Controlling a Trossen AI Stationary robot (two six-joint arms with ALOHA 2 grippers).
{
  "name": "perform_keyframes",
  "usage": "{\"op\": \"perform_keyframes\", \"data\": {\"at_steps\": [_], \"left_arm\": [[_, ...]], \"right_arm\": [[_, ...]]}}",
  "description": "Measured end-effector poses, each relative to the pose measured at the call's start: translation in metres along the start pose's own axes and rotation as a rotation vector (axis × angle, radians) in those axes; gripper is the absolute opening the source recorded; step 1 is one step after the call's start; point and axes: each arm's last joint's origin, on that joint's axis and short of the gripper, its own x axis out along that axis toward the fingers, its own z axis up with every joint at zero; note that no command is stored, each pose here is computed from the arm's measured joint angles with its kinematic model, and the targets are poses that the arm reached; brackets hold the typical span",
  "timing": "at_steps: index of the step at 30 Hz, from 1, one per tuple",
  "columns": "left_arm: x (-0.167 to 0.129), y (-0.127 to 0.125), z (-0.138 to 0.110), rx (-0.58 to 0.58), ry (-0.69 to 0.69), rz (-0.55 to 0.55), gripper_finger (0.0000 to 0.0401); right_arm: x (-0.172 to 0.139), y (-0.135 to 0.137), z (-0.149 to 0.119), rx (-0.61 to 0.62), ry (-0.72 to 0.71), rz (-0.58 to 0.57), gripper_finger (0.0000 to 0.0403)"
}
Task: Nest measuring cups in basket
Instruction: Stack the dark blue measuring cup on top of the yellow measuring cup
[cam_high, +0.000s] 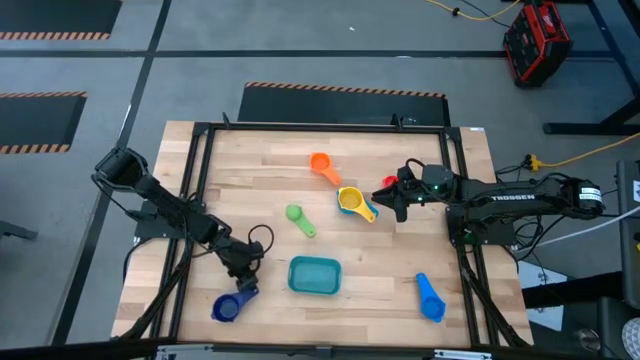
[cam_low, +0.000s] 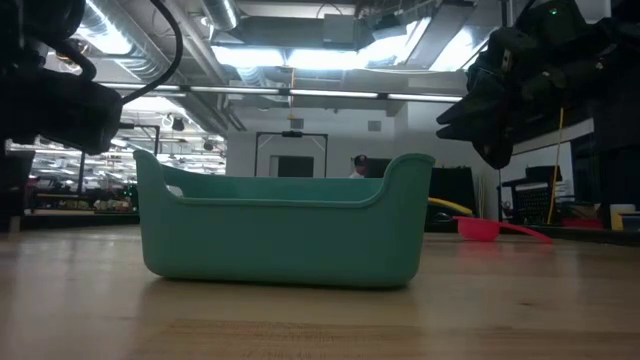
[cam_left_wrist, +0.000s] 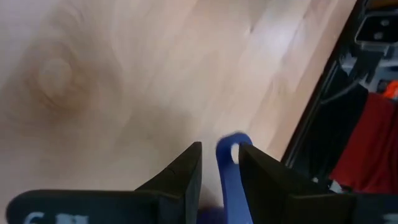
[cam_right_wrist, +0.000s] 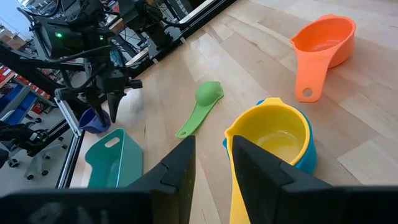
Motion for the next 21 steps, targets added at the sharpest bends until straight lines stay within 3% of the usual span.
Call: {"op": "perform_keyframes", "data": {"at_steps": [21], "left_arm": [[-0.0001, -0.0007, -0.0023, 0.000, 0.082, -0.023, 0.0097]], "right_arm": [[0.0000, 0.0001, 0.0001, 0.000, 0.000, 0.000, 0.0111]]}}
